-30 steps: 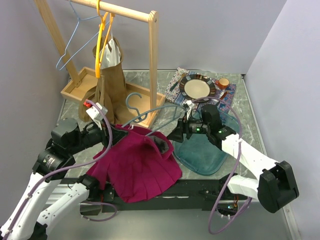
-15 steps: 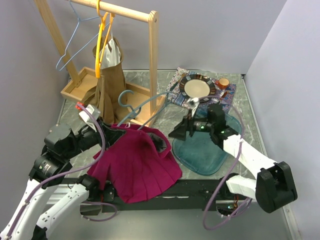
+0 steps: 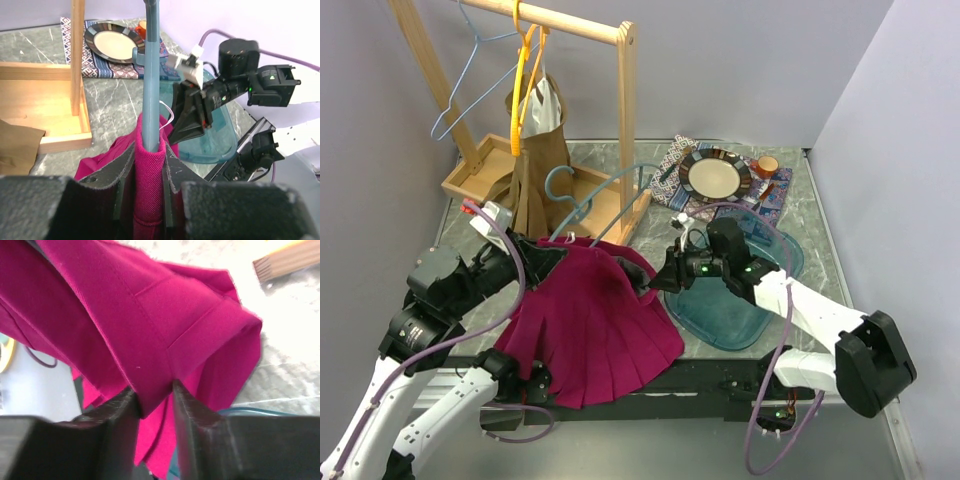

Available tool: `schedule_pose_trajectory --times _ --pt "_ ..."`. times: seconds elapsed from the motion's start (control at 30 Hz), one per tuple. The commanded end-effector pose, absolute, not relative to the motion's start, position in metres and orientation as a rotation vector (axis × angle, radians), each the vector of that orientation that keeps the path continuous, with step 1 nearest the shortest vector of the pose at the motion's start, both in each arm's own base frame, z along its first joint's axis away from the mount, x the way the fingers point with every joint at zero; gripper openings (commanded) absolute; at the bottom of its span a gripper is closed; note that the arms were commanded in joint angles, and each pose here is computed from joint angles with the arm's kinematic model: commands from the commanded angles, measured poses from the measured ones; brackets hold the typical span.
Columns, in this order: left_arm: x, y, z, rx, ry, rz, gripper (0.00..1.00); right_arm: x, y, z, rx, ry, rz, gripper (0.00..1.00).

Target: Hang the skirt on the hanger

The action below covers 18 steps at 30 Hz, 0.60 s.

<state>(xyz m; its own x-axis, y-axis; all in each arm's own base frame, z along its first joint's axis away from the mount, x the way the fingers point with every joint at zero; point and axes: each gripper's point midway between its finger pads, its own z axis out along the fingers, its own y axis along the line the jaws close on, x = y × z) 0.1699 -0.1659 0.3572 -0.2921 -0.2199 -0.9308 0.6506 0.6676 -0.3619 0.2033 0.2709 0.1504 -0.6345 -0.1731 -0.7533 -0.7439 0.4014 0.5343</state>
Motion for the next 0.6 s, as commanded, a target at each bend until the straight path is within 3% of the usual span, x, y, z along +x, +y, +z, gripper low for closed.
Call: schedule_pose_trajectory --times 0.0,0.07,0.37,0.57 --pt "0.167 -0.162 0.417 0.339 1.456 -0.901 0.01 0.218 0.282 0.166 -0.804 2.016 1.186 0.09" --pt "0.163 -0.167 0.411 0.407 1.465 -0.904 0.01 0.221 0.278 0.167 -0.792 2.047 1.159 0.0" --pt "0.145 -0.169 0.386 0.61 1.486 -0.849 0.01 0.283 0.229 0.245 -0.587 1.955 1.233 0.0" --pt "0.143 -0.175 0.372 0.692 1.494 -0.85 0.01 0.286 0.228 0.262 -0.658 1.959 1.321 0.0"
